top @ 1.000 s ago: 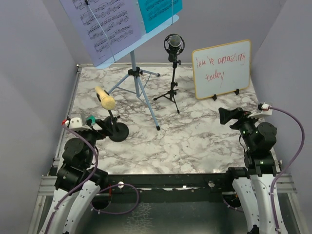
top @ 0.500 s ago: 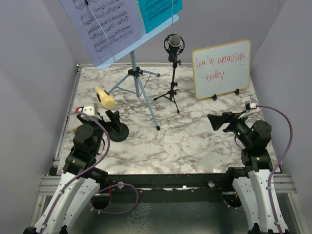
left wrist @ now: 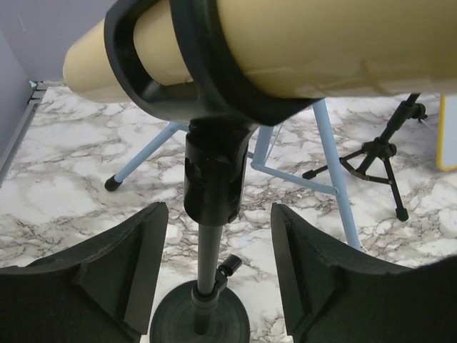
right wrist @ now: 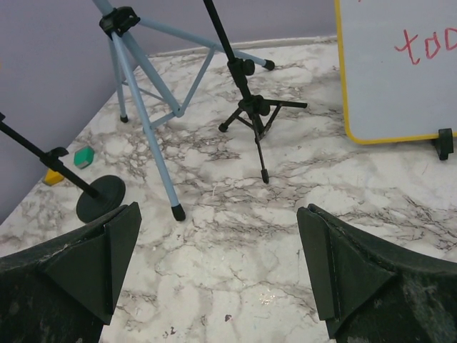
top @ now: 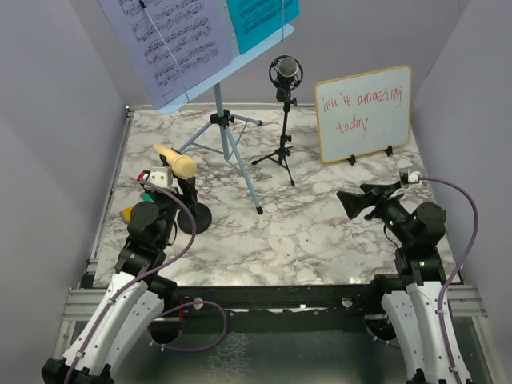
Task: Pack up the instrument practice props
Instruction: Pick up the microphone stand with the microphone from the center of the board.
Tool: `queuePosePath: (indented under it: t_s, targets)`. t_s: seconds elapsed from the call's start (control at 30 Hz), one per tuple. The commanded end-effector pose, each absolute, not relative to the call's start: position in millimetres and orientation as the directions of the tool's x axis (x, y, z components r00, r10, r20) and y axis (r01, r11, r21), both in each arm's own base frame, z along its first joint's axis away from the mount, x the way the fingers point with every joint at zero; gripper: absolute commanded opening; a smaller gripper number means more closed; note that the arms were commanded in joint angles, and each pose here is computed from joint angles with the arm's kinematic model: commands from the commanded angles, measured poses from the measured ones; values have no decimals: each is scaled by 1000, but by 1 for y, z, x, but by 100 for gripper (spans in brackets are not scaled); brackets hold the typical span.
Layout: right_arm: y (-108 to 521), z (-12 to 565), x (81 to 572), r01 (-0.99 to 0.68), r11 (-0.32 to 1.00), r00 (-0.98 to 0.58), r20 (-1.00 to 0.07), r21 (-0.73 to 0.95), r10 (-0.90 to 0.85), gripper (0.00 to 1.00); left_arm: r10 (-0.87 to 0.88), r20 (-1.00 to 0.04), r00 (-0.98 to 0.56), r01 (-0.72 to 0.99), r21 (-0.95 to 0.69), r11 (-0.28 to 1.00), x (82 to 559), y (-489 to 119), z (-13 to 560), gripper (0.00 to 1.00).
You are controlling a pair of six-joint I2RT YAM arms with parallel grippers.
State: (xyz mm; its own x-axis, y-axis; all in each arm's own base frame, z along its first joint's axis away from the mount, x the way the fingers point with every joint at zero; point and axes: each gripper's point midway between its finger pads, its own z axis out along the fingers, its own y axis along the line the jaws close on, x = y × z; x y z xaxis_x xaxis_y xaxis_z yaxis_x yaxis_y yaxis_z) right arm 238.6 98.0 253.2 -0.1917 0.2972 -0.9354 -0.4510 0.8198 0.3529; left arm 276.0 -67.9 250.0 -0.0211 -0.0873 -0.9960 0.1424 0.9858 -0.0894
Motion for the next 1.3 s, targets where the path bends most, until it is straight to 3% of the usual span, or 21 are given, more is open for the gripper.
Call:
queuePosePath:
  t_s: [0.0, 0.1, 0.3, 0.53, 0.73, 0.83, 1.27]
  targets:
    - [109, 256, 231, -517, 791, -173, -945, 328, 279, 100, -98, -993, 57, 154, -89, 984, 283, -69, 262, 64]
    - [110, 255, 230, -523, 789, -168, -946, 323, 276, 100, -97, -994, 52, 156, -88, 984, 286, -69, 258, 58]
    - [113, 253, 227, -546, 774, -160, -947, 321, 280, 100, -100, -993, 64, 217, -84, 972, 285, -78, 264, 35]
    - [118, 260, 221, -576, 745, -138, -938, 338, 319, 100, -92, -991, 99, 398, -46, 916, 271, -107, 282, 0]
    - [121, 251, 223, -562, 703, -172, -893, 435, 415, 100, -114, -982, 151, 578, -5, 816, 251, -138, 299, 0]
    - [127, 244, 220, -597, 685, -192, -903, 419, 384, 100, -167, -974, 155, 636, -31, 771, 241, -148, 317, 0]
    - [149, 224, 218, -684, 561, -311, -882, 467, 354, 100, -363, -931, -29, 859, -209, 468, 218, -207, 362, 0]
